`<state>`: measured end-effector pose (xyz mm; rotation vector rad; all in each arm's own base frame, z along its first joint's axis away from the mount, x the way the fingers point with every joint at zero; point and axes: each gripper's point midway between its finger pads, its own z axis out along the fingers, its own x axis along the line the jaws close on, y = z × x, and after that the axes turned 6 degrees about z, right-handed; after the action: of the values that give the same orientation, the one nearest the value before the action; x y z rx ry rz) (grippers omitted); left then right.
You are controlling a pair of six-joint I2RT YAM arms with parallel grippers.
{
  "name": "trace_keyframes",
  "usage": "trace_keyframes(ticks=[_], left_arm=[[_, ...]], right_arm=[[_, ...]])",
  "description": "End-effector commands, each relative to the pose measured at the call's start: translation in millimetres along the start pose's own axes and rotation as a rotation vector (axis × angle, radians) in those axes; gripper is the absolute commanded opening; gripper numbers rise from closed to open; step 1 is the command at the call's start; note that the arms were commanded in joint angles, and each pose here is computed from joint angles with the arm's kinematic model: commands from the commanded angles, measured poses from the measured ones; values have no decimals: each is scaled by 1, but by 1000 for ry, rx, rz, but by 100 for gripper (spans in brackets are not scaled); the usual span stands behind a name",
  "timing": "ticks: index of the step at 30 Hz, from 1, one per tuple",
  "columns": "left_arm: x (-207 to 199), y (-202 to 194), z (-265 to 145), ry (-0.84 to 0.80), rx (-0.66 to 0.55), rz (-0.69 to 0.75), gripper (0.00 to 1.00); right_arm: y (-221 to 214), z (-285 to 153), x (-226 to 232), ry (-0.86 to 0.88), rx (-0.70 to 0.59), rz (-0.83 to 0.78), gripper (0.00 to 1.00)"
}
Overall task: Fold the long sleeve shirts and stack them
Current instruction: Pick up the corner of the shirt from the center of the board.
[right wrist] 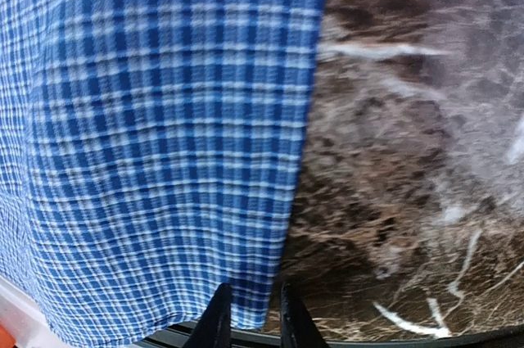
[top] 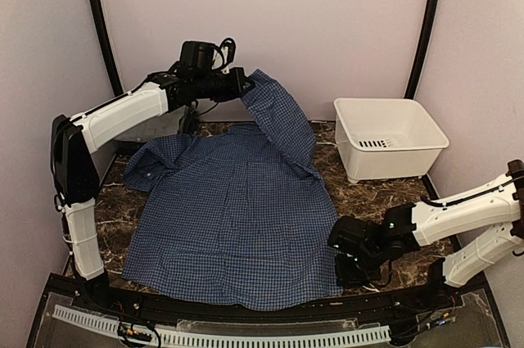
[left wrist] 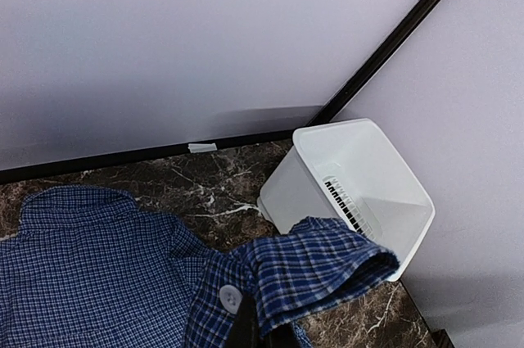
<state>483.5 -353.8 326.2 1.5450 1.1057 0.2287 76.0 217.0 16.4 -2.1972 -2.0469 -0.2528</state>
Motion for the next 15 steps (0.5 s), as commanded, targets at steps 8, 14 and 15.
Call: trace_keyframes(ticks=[8, 14, 15], left_arm=[[4, 21, 17, -49, -67, -13, 0], [10, 35, 21, -52, -99, -35, 0], [7, 42, 19, -57, -113, -39, 0]], right_arm=[[-3, 7, -30, -174, -13, 25, 0], [13, -13, -45, -186, -88, 76, 0], [16, -17, -47, -186, -101, 85, 0]])
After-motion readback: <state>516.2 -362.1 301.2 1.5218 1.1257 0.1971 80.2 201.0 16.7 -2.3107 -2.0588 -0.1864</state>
